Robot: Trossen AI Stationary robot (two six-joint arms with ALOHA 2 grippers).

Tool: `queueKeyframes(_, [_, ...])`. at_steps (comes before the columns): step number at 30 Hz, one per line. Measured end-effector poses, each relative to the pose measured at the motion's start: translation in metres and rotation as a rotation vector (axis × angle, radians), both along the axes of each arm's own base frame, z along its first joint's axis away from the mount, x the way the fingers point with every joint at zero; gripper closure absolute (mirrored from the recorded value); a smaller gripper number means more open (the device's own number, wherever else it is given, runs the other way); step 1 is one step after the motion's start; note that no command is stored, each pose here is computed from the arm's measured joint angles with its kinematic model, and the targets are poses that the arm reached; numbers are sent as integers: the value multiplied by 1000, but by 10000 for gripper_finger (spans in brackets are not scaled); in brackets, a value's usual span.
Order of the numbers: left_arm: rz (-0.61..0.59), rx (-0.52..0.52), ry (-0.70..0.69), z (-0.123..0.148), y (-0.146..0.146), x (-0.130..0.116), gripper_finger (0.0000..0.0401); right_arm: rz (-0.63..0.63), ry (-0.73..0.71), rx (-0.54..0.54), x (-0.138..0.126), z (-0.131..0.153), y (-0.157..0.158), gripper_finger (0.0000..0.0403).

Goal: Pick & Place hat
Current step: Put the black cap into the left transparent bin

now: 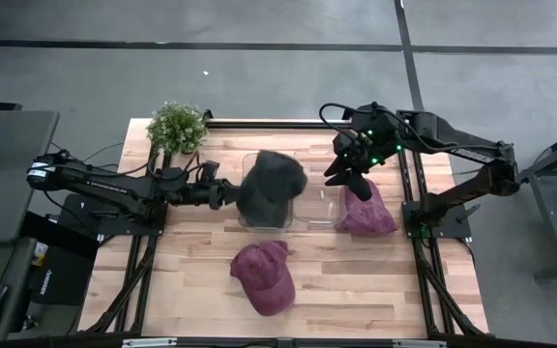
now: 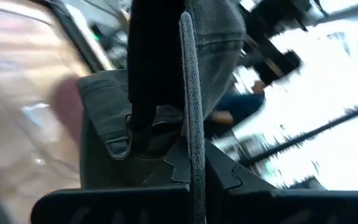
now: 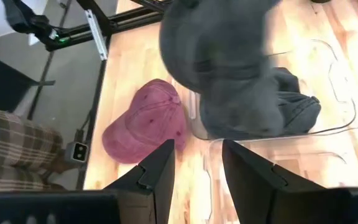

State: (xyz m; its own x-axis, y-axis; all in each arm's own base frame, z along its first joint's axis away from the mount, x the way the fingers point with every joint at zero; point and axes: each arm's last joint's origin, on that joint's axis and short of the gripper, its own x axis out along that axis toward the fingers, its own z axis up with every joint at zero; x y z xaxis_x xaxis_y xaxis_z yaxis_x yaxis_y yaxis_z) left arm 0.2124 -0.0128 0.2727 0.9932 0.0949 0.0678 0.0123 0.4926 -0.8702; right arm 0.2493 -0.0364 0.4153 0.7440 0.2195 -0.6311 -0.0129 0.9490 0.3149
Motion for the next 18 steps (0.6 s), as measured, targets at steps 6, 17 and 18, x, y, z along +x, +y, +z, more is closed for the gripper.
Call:
queueKeyframes(6, [198,-132,45,-24,6,-5,401,4,5,-9,1,0,6,274])
queueKeyframes(17, [248,-193,14,-28,8,-6,401,-9,7,-19,1,-1,5,274])
queueKeyframes(18, [263,-198,28,-30,8,-6,401,-10,7,-20,1,-1,5,274])
